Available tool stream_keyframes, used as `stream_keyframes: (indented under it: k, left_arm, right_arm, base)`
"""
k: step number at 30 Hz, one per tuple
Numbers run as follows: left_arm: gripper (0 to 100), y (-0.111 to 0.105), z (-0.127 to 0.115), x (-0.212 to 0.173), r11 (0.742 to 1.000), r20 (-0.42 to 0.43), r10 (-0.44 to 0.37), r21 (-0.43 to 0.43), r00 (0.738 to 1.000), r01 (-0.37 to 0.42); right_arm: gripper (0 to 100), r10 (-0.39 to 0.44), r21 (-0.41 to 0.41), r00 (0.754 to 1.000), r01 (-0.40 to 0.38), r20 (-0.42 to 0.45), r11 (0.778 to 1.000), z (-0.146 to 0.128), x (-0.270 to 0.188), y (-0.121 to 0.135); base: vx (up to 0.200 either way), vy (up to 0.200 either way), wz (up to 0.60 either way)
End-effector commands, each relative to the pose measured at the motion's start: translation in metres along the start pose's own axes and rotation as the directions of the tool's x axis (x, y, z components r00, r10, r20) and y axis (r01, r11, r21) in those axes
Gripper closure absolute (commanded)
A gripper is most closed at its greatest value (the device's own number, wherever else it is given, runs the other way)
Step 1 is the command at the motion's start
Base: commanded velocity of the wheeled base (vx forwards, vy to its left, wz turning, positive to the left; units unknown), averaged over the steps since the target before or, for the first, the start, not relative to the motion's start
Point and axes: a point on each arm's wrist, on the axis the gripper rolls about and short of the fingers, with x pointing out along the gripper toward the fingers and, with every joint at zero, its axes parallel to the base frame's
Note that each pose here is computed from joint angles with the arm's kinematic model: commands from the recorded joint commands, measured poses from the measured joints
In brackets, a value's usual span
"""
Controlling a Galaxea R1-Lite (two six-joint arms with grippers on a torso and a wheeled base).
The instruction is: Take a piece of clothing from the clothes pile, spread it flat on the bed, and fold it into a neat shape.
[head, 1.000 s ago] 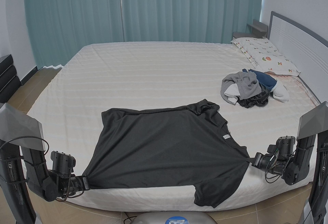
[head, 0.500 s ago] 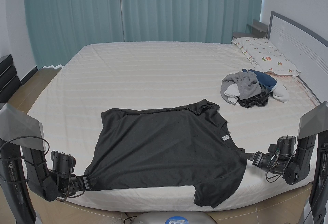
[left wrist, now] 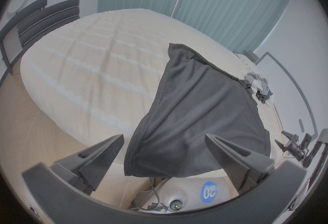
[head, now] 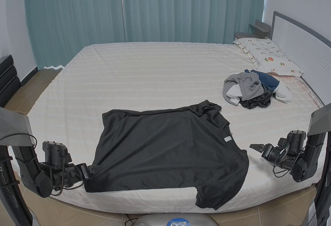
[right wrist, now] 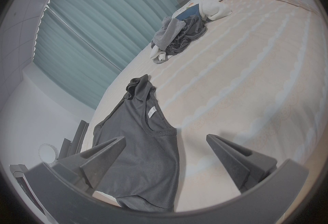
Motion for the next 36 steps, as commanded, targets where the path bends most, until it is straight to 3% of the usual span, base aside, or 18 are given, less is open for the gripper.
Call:
stream_keyframes:
  k: [1, 7, 22, 28, 36]
  left_arm:
    - [0, -0.004, 0.011, 0.001, 0.997, 0.049, -0.02, -0.076, 0.999, 0.023]
    - [0, -0.005, 0.011, 0.003, 0.995, 0.049, -0.022, -0.097, 0.999, 0.027]
    - [0, -0.007, 0.006, 0.01, 0.994, 0.02, -0.029, -0.102, 0.999, 0.031]
    - [0, -0.013, 0.009, 0.013, 0.983, 0.027, -0.049, -0.176, 0.998, 0.053]
    - [0, -0.013, 0.008, 0.013, 0.98, 0.025, -0.053, -0.19, 0.998, 0.057]
  right_arm:
    - [0, -0.002, 0.001, 1.0, 0.002, 0.0, 1.0, 0.0, 0.001, -0.001]
    - [0, -0.005, 0.002, 1.0, 0.005, -0.009, 1.0, -0.003, 0.003, -0.002]
    - [0, 0.003, -0.004, 1.0, -0.003, -0.002, 1.0, -0.002, 0.006, 0.0]
    - [0, 0.003, -0.008, 1.0, -0.003, -0.027, 1.0, -0.009, 0.011, 0.0]
    - [0, 0.013, -0.034, 1.0, -0.013, -0.005, 0.999, -0.012, 0.038, 0.005]
  base:
    - [0.0, 0.0, 0.0]
    - [0.0, 0.2, 0.0]
    - [0.0, 0.0, 0.0]
    - [0.0, 0.0, 0.0]
    - [0.075, 0.0, 0.0]
